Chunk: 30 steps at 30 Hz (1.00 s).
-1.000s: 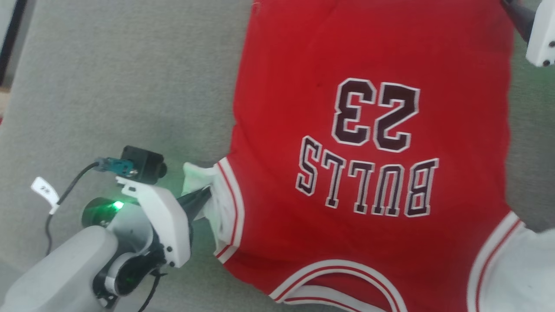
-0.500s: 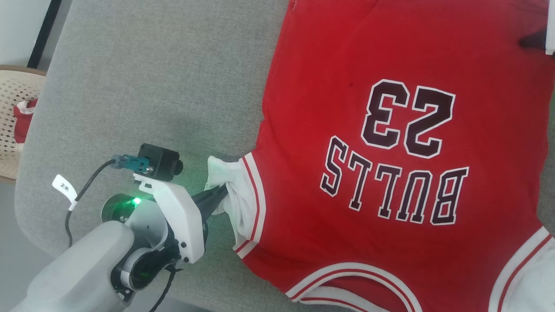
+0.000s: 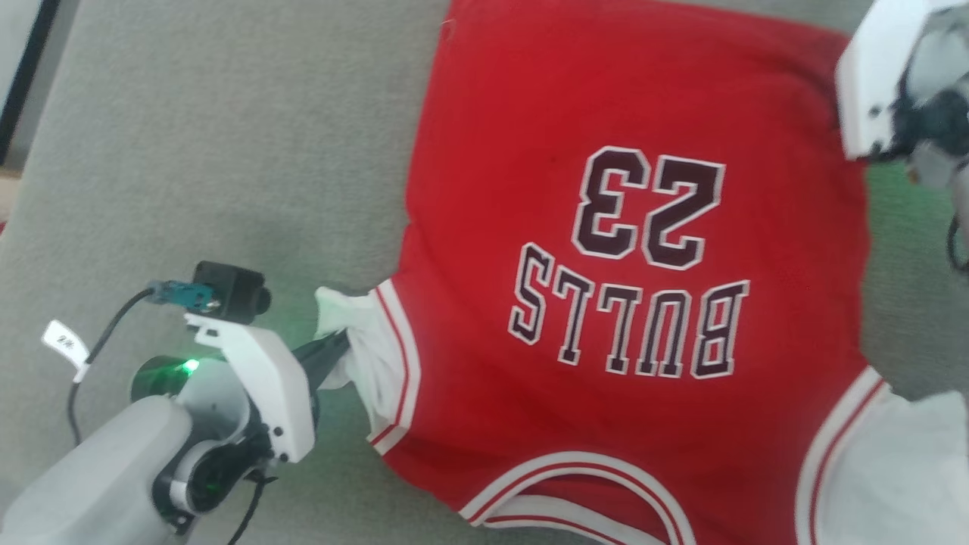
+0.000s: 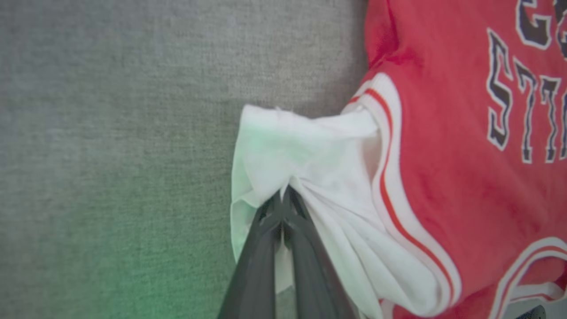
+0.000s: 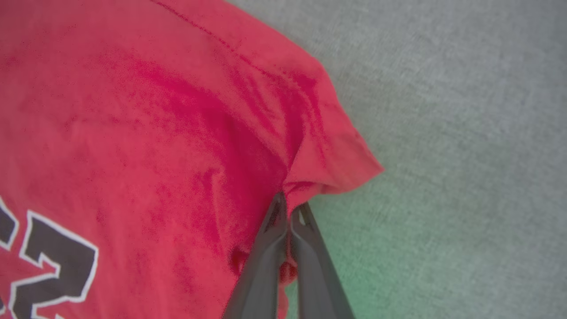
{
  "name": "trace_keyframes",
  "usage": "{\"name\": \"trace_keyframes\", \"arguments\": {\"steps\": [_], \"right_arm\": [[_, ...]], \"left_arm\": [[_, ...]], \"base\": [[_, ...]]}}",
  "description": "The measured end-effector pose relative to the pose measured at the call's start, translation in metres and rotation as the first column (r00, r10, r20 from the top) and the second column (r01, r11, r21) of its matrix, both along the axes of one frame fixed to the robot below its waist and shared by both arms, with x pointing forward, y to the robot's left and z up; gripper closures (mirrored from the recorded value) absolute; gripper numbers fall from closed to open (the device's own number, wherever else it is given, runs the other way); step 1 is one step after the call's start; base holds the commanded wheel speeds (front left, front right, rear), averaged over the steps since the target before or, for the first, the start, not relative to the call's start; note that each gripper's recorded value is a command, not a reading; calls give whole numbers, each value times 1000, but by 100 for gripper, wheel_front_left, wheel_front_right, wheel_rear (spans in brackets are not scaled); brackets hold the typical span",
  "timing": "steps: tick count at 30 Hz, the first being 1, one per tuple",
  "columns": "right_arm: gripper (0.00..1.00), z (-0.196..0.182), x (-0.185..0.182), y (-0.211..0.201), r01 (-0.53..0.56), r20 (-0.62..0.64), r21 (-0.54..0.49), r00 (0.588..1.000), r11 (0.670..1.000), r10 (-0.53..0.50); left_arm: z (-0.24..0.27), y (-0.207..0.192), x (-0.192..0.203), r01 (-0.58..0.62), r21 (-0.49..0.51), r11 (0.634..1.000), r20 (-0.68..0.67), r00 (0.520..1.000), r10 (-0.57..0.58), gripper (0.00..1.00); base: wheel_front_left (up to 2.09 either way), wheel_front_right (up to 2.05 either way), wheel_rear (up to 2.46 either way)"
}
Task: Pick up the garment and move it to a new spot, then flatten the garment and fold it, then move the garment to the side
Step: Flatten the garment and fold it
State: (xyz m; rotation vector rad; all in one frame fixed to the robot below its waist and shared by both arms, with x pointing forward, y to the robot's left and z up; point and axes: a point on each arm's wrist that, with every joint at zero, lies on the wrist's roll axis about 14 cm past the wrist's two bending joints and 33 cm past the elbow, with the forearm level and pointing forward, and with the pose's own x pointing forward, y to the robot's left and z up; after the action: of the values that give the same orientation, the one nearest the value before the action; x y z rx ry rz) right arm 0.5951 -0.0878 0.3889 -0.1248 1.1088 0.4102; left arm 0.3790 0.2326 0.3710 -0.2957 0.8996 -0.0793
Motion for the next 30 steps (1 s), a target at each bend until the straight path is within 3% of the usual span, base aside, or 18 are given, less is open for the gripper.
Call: {"name": "trace_keyframes", "arguments": {"steps": [12,18,24,30], "right_arm": [[100,23,-94,-56,-86,18,38,996,996,85],[100,24,-140,-70,-61,-4,80,998,995,62],[100,-3,-199,-73,22,-85,113,996,993,-12],[98,-20,-201,-71,49,-29,91,998,995,-47]], "left_arm": [[15,-18,24,77,14,997,53,996,-77,100],[19,-29,32,110,8,994,68,992,-110,100],[17,-33,35,121,4,993,64,991,-121,100],[15,-33,35,120,-2,993,62,991,-120,100]], "base": [[0,0,0],[0,0,0],[0,0,0],[0,0,0]]}}
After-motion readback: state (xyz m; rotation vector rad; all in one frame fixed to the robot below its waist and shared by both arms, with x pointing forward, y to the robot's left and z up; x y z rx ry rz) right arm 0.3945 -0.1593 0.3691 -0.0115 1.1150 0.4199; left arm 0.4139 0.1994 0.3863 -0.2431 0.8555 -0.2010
